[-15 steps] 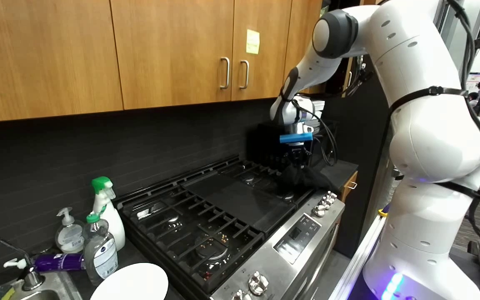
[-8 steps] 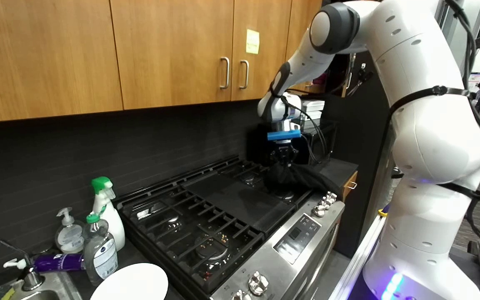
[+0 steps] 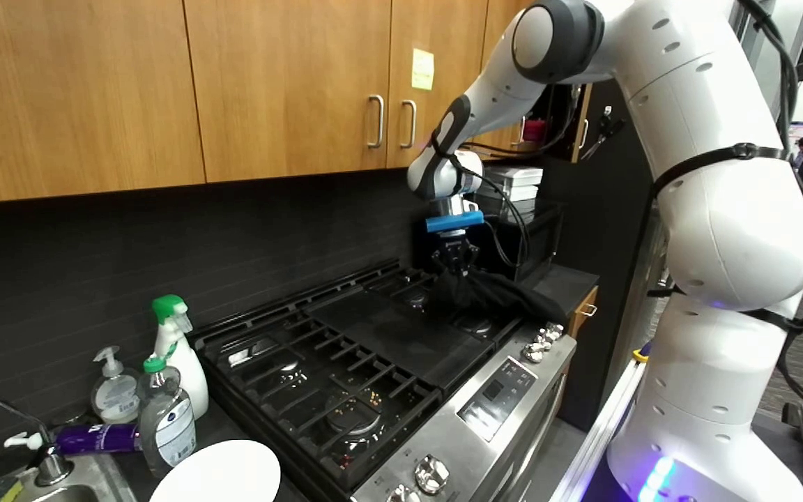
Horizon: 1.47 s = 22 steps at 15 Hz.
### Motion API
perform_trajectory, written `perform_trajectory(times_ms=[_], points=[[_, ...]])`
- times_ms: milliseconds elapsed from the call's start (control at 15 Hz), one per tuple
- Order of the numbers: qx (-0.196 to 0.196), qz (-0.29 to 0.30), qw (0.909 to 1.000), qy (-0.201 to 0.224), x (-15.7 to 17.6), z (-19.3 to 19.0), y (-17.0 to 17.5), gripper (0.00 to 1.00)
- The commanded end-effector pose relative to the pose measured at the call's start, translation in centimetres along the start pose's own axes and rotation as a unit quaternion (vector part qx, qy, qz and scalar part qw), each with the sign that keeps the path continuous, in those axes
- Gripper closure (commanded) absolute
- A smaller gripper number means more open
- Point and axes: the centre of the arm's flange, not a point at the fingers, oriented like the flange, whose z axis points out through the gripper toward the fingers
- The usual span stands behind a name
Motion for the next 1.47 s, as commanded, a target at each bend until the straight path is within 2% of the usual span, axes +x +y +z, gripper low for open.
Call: perform_trajectory(times_ms=[0, 200, 400, 667, 867, 1067, 1200, 1267, 1400], points=[[-0.004, -0.048, 0.9988, 0.013, -3.1, -2.8, -1.8, 0.97], [0.011, -0.086, 0.9953, 0.043, -4.9, -3.2, -2.3, 0.97], [0.047, -0.115, 0.9905, 0.059, -6.4, -1.6, -1.7, 0.97], [0.101, -0.128, 0.9864, 0.026, -8.4, 4.5, 1.5, 0.97], [0.117, -0.138, 0.9835, 0.002, -10.4, 9.7, 4.9, 0.97], [0.119, -0.148, 0.9818, -0.015, -12.0, 13.2, 7.4, 0.97], [0.115, -0.161, 0.9801, -0.011, -12.7, 13.9, 7.6, 0.97], [0.111, -0.171, 0.9790, -0.005, -12.8, 13.9, 7.2, 0.97], [0.071, -0.209, 0.9752, 0.015, -13.5, 13.5, 4.4, 0.97]])
